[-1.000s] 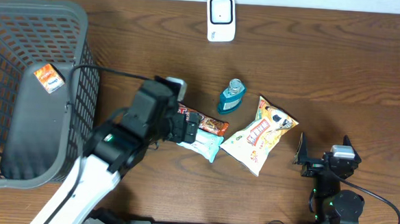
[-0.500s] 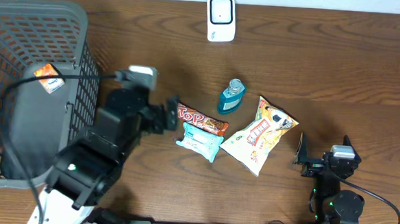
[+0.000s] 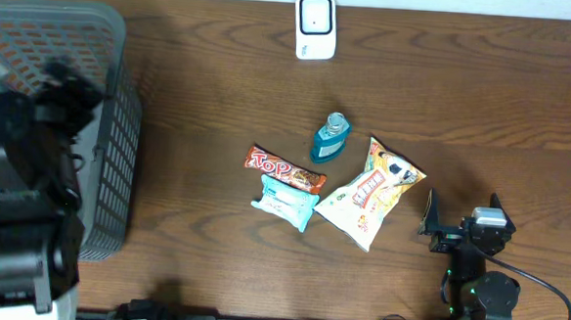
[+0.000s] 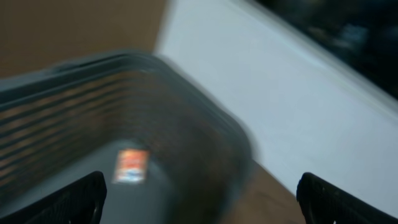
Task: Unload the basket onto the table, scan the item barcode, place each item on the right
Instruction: 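Reach the left gripper into the basket and grasp the orange tissue box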
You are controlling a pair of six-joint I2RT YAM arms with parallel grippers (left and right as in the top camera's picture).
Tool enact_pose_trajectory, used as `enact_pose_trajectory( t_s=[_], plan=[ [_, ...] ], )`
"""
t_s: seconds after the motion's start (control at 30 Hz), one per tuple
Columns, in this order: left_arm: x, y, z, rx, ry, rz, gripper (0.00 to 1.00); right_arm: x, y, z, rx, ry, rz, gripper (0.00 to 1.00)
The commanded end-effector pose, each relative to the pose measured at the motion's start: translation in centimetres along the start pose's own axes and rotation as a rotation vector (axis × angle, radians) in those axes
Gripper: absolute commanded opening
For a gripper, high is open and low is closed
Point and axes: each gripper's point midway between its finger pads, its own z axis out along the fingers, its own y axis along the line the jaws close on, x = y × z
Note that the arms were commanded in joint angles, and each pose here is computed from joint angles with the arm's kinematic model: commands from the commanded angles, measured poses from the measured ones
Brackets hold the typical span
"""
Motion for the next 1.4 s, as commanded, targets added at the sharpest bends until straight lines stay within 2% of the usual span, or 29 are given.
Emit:
enact_pose_trajectory(
  t_s=[0.0, 0.13, 0.27, 0.5, 0.67, 0.97, 1.2, 1.37],
  plan=[
    [1.0, 3.8, 3.8, -0.182, 0.048, -0.087, 0.98, 0.1, 0.2, 0.0, -0.009, 0.001, -0.009, 0.99],
    [3.1, 7.6, 8.2, -0.343, 0.142, -0.081, 0.98, 0.1, 0.2, 0.0, -0.009, 0.001, -0.009, 0.99],
    [5.6, 10.1, 11.8, -0.442, 0.231, -0.067, 0.98, 0.1, 0.2, 0.0, -0.009, 0.001, -0.009, 0.99],
    [10.7, 12.6, 17.3, -0.534, 0.374, -0.002, 0.98, 0.1, 0.2, 0.0, -0.009, 0.001, -0.009, 0.99],
    [13.2, 13.5, 20.8, -0.547, 0.408, 0.030, 0.98, 0.1, 0.2, 0.0, -0.009, 0.001, -0.009, 0.99],
    [17.0, 14.7, 26.1, -0.505, 0.469, 0.228, 0.98, 0.1, 0.2, 0.0, -0.009, 0.001, -0.009, 0.99],
    [20.4, 16.1, 28.5, -0.519, 0.513, 0.241, 0.98, 0.1, 0.2, 0.0, -0.009, 0.001, -0.009, 0.99],
    [23.9, 15.0, 30.2, -0.373, 0.613, 0.279, 0.98, 0.1, 0.2, 0.0, -0.009, 0.001, -0.009, 0.99]
  ],
)
